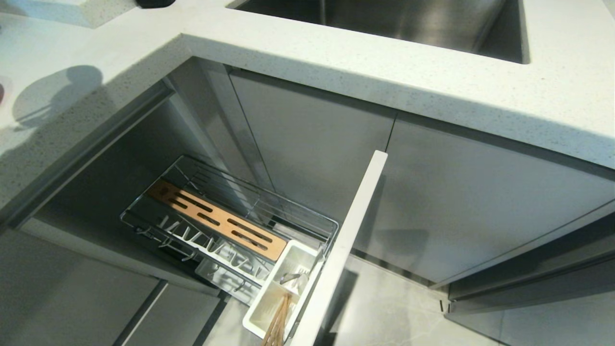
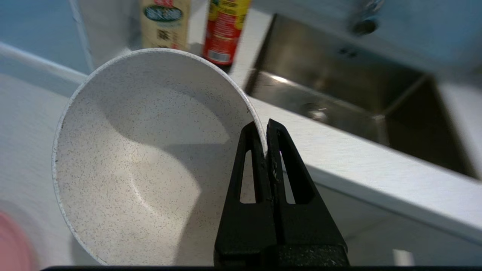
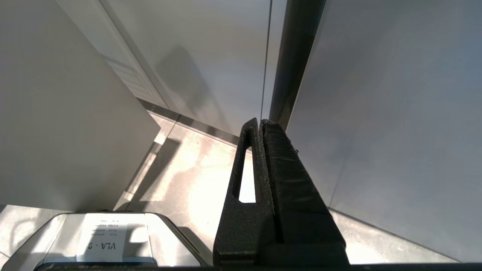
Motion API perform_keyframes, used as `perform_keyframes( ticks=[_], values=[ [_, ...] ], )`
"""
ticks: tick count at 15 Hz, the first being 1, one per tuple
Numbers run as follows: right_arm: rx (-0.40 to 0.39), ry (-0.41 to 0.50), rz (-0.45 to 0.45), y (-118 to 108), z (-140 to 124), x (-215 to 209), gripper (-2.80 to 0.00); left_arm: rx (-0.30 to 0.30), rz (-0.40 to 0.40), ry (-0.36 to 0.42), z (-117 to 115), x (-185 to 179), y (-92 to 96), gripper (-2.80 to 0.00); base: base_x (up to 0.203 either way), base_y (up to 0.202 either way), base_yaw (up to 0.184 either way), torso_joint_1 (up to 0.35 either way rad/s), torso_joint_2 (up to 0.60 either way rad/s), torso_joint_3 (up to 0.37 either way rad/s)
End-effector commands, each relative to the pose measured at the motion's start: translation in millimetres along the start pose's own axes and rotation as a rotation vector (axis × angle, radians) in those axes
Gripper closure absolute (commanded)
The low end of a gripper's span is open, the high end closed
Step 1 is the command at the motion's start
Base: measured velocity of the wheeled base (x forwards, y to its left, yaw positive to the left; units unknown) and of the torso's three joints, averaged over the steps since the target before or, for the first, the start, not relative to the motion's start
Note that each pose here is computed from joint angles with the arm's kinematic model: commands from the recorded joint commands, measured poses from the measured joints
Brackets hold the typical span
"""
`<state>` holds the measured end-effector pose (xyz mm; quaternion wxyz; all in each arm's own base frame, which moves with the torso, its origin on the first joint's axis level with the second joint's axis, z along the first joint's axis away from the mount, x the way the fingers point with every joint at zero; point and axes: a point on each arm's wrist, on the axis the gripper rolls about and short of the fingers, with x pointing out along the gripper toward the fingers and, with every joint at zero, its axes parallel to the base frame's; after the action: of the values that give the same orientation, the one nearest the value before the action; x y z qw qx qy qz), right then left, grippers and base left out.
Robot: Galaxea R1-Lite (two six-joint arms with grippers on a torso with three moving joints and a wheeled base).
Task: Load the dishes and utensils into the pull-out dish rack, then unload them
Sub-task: Pick up the bowl and place it in the cupboard
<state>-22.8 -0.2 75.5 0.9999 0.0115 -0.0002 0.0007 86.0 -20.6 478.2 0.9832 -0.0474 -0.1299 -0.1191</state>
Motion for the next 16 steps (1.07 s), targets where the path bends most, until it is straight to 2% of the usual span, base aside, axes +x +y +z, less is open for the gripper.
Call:
perform_keyframes(
  ticks=[1, 2, 4, 5, 7, 10, 13, 16],
  values=[
    [0.0, 0.002, 0.0, 0, 0, 0, 0.0, -0.169, -0.069, -0.019, 3, -29, -4.2, 0.0, 0.0, 0.0, 0.0, 0.0, 0.0, 0.0],
    [0.0, 0.002, 0.0, 0, 0, 0, 0.0, -0.274, -0.089, -0.011, 0, -33, -5.0, 0.0, 0.0, 0.0, 0.0, 0.0, 0.0, 0.0],
    [0.0, 0.002, 0.002, 0, 0, 0, 0.0, -0.525, -0.146, -0.022, -5, -32, -7.7, 0.0, 0.0, 0.0, 0.0, 0.0, 0.0, 0.0],
    [0.0, 0.002, 0.002, 0, 0, 0, 0.0, -0.583, -0.16, -0.024, -9, -30, -8.6, 0.0, 0.0, 0.0, 0.0, 0.0, 0.0, 0.0],
    [0.0, 0.002, 0.0, 0, 0, 0, 0.0, -0.67, -0.163, 0.014, -33, -24, -10.2, 0.0, 0.0, 0.0, 0.0, 0.0, 0.0, 0.0],
    [0.0, 0.002, 0.001, 0, 0, 0, 0.0, -0.758, -0.184, 0.09, -71, -25, -13.7, 0.0, 0.0, 0.0, 0.0, 0.0, 0.0, 0.0],
    [0.0, 0.001, 0.001, 0, 0, 0, 0.0, -0.909, -0.165, 0.168, -95, -27, -14.6, 0.0, 0.0, 0.0, 0.0, 0.0, 0.0, 0.0],
    [0.0, 0.002, 0.002, 0, 0, 0, 0.0, -0.946, -0.121, 0.24, -117, -25, -15.2, 0.0, 0.0, 0.0, 0.0, 0.0, 0.0, 0.0]
  ],
)
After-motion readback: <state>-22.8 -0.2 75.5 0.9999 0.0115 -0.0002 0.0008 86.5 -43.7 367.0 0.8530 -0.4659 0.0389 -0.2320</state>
